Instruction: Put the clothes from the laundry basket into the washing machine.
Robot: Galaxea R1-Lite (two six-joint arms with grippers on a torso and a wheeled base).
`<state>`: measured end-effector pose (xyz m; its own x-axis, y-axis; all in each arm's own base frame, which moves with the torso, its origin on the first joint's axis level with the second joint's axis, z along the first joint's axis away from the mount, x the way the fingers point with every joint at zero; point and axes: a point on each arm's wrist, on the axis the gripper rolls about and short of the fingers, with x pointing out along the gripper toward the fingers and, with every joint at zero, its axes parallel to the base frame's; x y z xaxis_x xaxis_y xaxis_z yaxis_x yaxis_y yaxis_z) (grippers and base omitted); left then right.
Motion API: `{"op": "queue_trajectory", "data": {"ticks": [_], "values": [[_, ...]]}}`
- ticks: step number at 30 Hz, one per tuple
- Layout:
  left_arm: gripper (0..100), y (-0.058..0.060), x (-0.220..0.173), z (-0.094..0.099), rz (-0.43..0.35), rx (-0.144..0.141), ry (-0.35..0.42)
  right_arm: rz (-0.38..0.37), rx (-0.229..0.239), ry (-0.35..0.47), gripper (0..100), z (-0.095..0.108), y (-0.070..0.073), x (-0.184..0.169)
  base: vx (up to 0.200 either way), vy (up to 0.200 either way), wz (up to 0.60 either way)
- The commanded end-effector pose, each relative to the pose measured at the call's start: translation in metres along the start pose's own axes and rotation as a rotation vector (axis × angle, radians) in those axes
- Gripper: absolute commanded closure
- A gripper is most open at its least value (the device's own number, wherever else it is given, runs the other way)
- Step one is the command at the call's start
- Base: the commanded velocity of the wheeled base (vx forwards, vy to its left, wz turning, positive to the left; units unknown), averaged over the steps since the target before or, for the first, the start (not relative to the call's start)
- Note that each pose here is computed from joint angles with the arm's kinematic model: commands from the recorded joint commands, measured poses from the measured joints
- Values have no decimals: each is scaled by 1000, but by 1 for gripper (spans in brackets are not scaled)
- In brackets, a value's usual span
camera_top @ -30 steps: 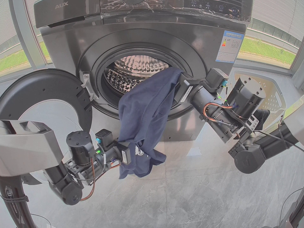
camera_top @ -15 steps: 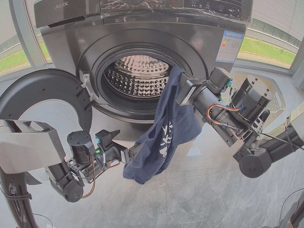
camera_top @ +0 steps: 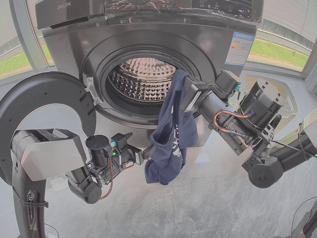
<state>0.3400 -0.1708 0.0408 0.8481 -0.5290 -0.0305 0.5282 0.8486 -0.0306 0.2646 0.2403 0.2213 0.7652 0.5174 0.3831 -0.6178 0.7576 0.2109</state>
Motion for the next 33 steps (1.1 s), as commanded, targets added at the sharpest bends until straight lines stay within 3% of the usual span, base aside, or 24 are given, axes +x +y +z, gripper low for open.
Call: {"op": "queue_trajectory", "data": {"ticks": [1,15,19,27,33], "values": [[0,-4,5,-10,-13,-1,16,1,0,3,100,-1,0,0,0,0,0],[0,-24,7,-7,-151,1,9,-2,-2,12,100,-5,-1,1,0,0,0],[0,-37,8,-8,-201,2,9,-3,-3,16,100,-8,-1,2,0,0,0],[0,-59,16,-11,-248,6,-6,-4,-3,22,100,-12,-2,4,0,0,0],[0,-67,34,-21,-252,6,-34,-4,-3,22,100,-12,-2,4,0,0,0]]}}
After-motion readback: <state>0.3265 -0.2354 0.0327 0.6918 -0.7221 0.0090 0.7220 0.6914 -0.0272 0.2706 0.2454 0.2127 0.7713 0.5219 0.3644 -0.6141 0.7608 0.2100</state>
